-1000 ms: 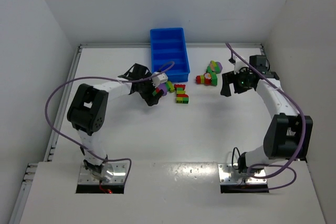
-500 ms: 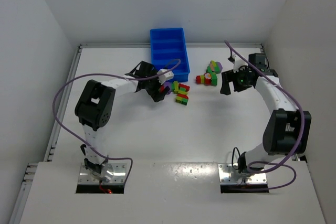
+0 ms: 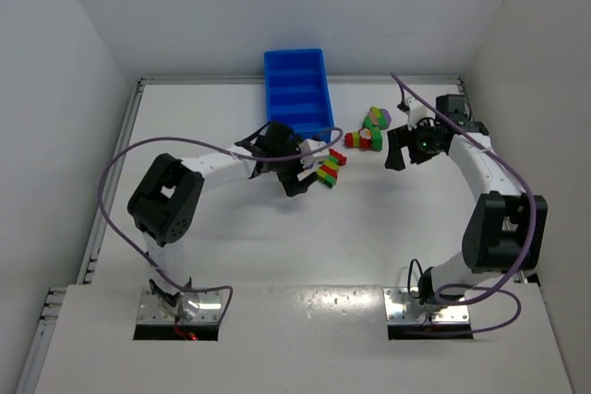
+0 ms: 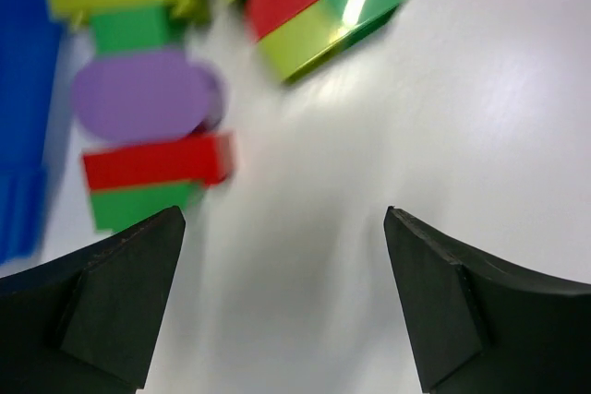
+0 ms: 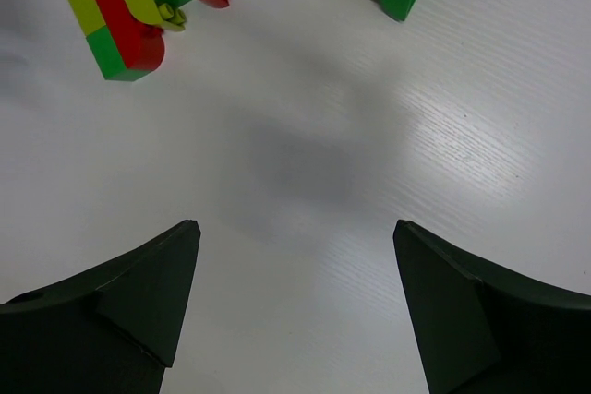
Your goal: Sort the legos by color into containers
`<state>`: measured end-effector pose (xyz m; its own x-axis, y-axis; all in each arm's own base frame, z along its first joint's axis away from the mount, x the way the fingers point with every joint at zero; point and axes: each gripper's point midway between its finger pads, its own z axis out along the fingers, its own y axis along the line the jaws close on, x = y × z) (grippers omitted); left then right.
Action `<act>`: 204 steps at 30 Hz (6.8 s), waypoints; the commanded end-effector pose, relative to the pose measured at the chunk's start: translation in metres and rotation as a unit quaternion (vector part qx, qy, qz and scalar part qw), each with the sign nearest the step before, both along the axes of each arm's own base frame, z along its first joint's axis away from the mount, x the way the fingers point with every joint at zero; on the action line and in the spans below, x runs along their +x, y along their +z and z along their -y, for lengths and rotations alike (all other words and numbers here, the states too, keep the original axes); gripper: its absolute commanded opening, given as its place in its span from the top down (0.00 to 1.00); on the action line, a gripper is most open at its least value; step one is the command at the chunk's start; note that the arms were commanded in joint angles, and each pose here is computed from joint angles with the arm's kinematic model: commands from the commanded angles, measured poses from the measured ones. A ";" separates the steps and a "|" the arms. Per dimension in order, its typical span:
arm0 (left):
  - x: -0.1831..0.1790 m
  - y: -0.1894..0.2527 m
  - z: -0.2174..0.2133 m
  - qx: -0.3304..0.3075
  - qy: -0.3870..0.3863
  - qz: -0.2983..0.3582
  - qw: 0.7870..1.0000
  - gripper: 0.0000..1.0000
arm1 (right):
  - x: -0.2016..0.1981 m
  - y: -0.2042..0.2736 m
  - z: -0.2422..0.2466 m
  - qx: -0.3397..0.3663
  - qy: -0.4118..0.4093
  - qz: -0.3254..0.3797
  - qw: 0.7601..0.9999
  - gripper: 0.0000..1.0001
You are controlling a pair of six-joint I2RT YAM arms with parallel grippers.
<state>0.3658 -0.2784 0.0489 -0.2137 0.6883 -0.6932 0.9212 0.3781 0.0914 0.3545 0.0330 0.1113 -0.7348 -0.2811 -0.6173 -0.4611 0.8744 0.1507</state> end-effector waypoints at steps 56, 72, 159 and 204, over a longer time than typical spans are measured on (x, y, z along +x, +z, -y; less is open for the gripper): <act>-0.047 0.073 0.003 -0.051 0.015 0.075 0.996 0.59 | -0.025 0.060 -0.122 0.368 0.096 -0.109 0.918 0.22; -0.053 0.121 0.034 -0.087 0.001 0.138 0.987 0.59 | -0.035 0.050 -0.188 0.407 0.154 -0.198 0.878 0.25; -0.094 0.135 0.085 -0.301 -0.175 -0.362 0.865 0.71 | -0.045 0.052 -0.167 0.328 0.273 -0.125 0.896 1.00; -0.001 0.095 -0.069 -0.125 0.166 -0.040 0.977 0.37 | 0.211 0.054 -0.190 0.192 0.024 0.115 0.974 1.00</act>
